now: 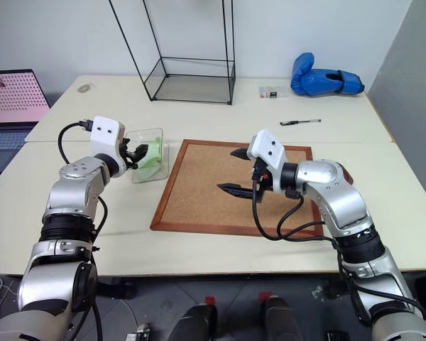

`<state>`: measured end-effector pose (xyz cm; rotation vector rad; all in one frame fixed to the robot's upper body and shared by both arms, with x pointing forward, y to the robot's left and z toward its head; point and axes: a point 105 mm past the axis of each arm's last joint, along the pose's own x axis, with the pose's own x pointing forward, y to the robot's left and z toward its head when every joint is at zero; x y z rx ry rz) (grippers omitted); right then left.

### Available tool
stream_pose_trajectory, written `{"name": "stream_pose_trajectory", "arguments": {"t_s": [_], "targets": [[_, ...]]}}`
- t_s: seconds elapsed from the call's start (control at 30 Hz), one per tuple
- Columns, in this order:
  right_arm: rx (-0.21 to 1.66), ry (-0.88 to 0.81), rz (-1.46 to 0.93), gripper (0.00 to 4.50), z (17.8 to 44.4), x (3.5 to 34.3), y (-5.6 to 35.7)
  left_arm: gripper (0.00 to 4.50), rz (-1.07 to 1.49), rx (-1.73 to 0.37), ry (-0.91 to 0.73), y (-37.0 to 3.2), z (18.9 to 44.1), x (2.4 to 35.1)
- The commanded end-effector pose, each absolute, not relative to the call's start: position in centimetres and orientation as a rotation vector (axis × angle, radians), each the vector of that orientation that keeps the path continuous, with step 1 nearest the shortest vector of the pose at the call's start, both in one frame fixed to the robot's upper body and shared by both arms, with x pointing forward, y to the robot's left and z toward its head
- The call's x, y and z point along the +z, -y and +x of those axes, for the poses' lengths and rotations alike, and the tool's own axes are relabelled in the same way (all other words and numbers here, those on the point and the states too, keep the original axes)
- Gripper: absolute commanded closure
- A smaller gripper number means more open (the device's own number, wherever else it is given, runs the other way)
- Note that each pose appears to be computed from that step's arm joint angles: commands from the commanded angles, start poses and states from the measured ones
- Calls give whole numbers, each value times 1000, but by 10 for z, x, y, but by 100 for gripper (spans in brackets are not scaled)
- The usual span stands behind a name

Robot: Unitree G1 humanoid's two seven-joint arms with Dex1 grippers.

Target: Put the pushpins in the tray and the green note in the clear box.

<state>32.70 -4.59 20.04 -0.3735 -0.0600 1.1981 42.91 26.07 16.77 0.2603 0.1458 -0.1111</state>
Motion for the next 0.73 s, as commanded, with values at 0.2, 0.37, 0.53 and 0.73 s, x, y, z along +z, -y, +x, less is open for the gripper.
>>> {"name": "stream_pose_trajectory", "arguments": {"t_s": [0.2, 0.37, 0.53, 0.73], "targets": [[963, 166, -305, 0, 333, 220, 81, 129, 385, -376, 127, -200, 395, 223], [810, 166, -228, 0, 327, 201, 111, 129, 349, -603, 99, -165, 359, 198], [751, 56, -188, 0, 320, 162, 129, 129, 314, -751, 55, -144, 334, 177], [773, 30, -221, 0, 318, 148, 128, 129, 275, -793, 20, -142, 325, 166]]}}
